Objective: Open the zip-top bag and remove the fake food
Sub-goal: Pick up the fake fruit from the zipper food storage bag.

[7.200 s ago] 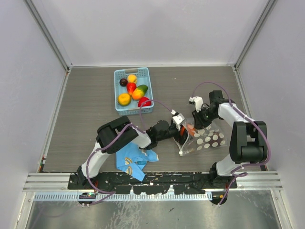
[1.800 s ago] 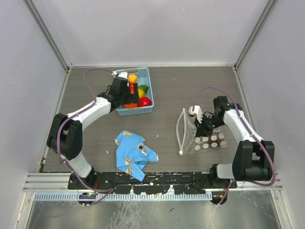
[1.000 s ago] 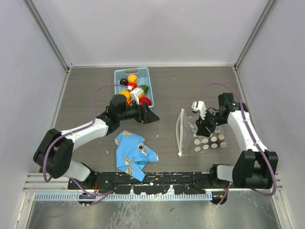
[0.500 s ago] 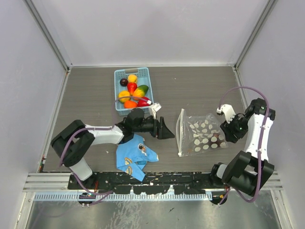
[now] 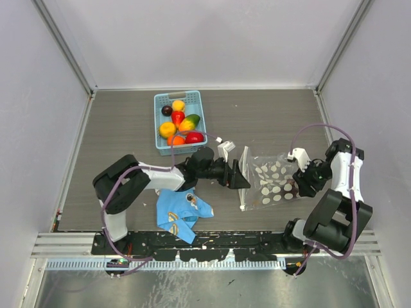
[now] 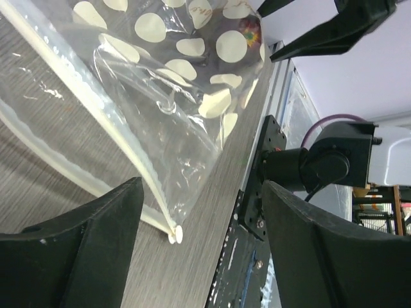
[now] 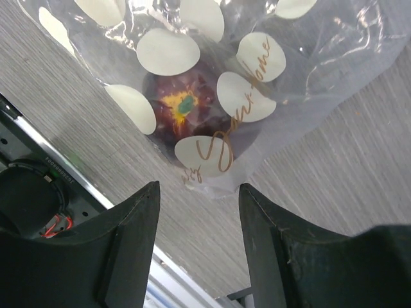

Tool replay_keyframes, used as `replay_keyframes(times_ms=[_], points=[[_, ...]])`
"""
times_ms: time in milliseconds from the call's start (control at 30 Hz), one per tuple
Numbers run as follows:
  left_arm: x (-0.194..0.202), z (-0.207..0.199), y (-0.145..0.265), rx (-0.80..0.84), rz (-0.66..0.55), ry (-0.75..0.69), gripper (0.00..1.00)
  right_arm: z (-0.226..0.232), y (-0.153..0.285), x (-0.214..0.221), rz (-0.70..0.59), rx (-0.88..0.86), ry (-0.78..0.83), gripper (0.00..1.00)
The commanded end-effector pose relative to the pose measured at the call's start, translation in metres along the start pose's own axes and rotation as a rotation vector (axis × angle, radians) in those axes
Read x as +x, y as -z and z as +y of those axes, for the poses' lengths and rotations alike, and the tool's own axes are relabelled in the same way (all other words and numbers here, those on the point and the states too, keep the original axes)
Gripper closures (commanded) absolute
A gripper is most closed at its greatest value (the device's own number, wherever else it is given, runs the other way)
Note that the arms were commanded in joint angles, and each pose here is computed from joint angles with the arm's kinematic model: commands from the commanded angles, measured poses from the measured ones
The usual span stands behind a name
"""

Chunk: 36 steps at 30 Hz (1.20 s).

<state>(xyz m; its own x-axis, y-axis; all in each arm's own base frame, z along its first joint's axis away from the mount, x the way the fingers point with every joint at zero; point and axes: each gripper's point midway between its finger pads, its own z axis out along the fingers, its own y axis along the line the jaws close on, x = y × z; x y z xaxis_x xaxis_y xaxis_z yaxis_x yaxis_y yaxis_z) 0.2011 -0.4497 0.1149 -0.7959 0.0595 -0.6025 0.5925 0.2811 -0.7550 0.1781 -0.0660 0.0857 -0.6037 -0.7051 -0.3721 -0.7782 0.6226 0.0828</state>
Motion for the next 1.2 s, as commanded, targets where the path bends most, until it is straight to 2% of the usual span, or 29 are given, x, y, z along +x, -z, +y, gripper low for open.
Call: replay_keyframes(times_ms=[0, 167, 233, 500, 600, 767, 900, 1167], points=[[-0.016, -0.011, -0.018, 0.024, -0.015, -0.023, 0.3, -0.005, -0.004, -0.015, -0.087, -0.002, 0.084, 0.43], [-0.012, -0.008, -0.032, 0.023, 0.03, -0.011, 0.43, 0.003, -0.011, -0.022, -0.135, -0.05, 0.131, 0.45], [-0.013, -0.008, -0.034, 0.024, 0.039, -0.008, 0.49, 0.006, -0.014, -0.024, -0.148, -0.063, 0.141, 0.48], [-0.015, -0.011, -0.037, 0.025, 0.058, -0.01, 0.68, 0.009, -0.019, -0.029, -0.178, -0.072, 0.127, 0.88], [-0.017, -0.013, -0.034, 0.028, 0.051, -0.013, 0.74, 0.01, -0.019, -0.032, -0.195, -0.07, 0.115, 0.99], [-0.023, -0.024, -0.026, 0.07, 0.016, -0.037, 0.83, 0.01, -0.013, -0.048, -0.269, -0.082, 0.078, 0.99], [-0.027, -0.032, -0.018, 0.09, -0.012, -0.052, 0.85, 0.009, -0.006, -0.062, -0.331, -0.095, 0.044, 0.99], [-0.034, -0.022, -0.003, 0.057, -0.052, -0.052, 0.89, -0.004, 0.021, -0.067, -0.371, -0.027, 0.029, 0.99]])
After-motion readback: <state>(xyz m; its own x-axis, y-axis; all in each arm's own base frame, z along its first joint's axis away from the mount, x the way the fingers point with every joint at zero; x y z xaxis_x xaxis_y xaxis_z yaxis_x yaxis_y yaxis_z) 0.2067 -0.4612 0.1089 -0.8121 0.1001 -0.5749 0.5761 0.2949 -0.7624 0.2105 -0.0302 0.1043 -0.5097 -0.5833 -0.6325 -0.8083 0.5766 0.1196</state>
